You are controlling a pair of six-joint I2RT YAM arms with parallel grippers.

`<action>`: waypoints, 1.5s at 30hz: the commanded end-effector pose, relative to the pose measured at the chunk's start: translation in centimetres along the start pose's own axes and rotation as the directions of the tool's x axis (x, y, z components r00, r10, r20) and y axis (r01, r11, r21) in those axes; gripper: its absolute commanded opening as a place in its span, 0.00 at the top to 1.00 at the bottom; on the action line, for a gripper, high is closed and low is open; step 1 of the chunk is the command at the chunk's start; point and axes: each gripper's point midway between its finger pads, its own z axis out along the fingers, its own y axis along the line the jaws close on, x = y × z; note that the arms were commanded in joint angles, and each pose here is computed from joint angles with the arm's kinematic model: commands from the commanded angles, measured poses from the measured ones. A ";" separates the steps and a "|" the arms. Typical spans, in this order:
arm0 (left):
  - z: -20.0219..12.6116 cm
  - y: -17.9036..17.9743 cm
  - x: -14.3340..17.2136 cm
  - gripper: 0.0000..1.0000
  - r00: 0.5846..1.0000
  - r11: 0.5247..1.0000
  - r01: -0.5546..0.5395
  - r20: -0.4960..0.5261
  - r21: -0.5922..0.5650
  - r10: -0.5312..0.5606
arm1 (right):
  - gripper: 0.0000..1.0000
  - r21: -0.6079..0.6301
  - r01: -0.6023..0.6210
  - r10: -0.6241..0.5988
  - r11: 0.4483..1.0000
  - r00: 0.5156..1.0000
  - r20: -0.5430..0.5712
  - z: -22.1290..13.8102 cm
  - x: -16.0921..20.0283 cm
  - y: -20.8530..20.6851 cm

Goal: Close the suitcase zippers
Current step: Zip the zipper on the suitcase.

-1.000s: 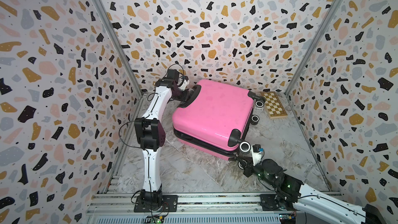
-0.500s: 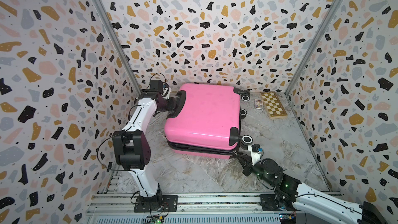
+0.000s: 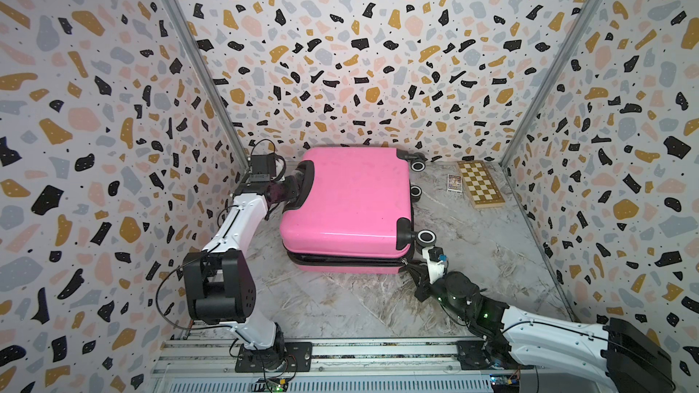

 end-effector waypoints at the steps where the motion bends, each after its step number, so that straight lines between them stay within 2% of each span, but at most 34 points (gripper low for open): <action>1: -1.4 -0.6 0.5 1.00 0.942 0.943 0.333 0.047 -0.017 -0.332 | 1.00 -0.296 0.219 -0.241 0.930 0.970 -0.039 0.3 0.3 7.6; 11: -3.1 0.5 -0.8 1.00 0.941 0.944 0.322 0.134 -0.074 -0.310 | 1.00 -0.460 0.305 -0.375 0.834 0.925 -0.066 -0.8 2.2 11.7; 14: -2.8 0.6 -1.3 1.00 0.943 0.945 0.315 0.137 -0.086 -0.302 | 1.00 -0.449 0.306 -0.375 0.839 0.924 -0.071 -1.2 2.4 11.3; 20: -3.1 1.1 -1.1 1.00 0.945 0.945 0.308 0.148 -0.109 -0.291 | 1.00 -0.285 0.300 -0.340 0.910 0.935 -0.102 -0.6 2.0 8.0; 25: -4.1 1.8 -0.1 1.00 0.944 0.942 0.309 0.165 -0.131 -0.287 | 1.00 -0.153 0.185 -0.208 0.971 0.966 -0.151 0.1 1.3 4.0; 33: -5.3 1.3 2.5 1.00 0.941 0.943 0.323 0.129 -0.084 -0.311 | 1.00 0.009 0.077 -0.076 0.997 0.990 -0.120 -0.1 -1.3 -2.5; 34: -5.4 1.0 2.9 0.97 0.942 0.944 0.322 0.122 -0.073 -0.312 | 1.00 0.015 0.069 -0.067 0.997 0.991 -0.118 -0.2 -1.4 -3.2; 37: -5.8 -0.6 4.0 0.66 0.953 0.956 0.294 0.089 -0.019 -0.291 | 1.00 0.053 0.059 -0.052 0.997 0.991 -0.122 -0.1 -1.8 -5.3; 39: -6.7 -1.8 4.5 0.45 0.969 0.972 0.236 0.082 -0.006 -0.235 | 1.00 0.089 0.061 -0.049 0.994 0.990 -0.132 0.1 -1.9 -7.0; 40: -7.2 -2.3 4.5 0.38 0.977 0.980 0.197 0.082 0.002 -0.197 | 1.00 0.097 0.059 -0.045 0.994 0.990 -0.135 0.1 -2.1 -7.6; 42: -8.6 -3.5 4.1 0.26 0.990 0.995 0.099 0.096 0.000 -0.098 | 1.00 0.102 0.048 -0.033 0.994 0.989 -0.141 0.3 -2.5 -8.7; 45: -10.8 -5.9 3.1 0.17 0.985 0.996 -0.093 0.144 0.007 0.091 | 1.00 0.093 0.044 -0.030 0.995 0.990 -0.141 0.5 -3.2 -9.4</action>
